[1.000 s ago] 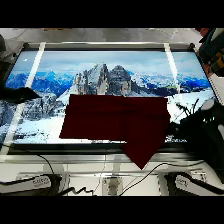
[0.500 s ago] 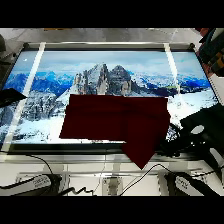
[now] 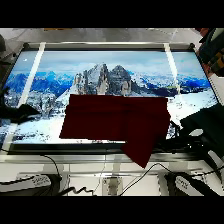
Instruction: Fold the clothes and pants, and hang the long-sleeved shirts on hangers.
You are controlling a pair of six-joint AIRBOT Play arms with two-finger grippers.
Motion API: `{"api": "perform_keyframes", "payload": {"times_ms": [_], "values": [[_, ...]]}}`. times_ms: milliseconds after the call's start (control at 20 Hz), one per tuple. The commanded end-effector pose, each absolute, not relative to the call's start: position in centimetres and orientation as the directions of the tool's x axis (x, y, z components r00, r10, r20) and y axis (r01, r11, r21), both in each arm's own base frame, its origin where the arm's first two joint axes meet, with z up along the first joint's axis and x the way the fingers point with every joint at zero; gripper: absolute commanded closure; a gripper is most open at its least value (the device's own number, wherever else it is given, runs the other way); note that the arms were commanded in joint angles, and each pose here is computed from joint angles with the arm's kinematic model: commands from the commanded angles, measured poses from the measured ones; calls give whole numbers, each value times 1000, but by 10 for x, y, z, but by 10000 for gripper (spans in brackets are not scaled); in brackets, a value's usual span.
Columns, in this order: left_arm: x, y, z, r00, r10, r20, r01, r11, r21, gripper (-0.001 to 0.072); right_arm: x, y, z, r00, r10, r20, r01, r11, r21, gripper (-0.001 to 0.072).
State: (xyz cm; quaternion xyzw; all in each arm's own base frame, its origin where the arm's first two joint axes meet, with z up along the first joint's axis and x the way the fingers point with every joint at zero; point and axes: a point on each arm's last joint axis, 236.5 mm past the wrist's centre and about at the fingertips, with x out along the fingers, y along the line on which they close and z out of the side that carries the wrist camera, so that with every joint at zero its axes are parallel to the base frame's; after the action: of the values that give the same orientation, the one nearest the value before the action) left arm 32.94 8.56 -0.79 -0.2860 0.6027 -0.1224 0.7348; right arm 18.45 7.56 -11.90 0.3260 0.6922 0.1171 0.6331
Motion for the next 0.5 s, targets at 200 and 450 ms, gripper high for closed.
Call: {"api": "perform_keyframes", "payload": {"times_ms": [200,450], "values": [[267,33,-93,132,-626,-769,-251,729,-637,236,194,83,-113,54,630,-775,237,746,623,695],[267,20,-119,165,-596,-786,-285,734,-616,236,191,85,-111,40,640,-767,236,740,630,695]]}}
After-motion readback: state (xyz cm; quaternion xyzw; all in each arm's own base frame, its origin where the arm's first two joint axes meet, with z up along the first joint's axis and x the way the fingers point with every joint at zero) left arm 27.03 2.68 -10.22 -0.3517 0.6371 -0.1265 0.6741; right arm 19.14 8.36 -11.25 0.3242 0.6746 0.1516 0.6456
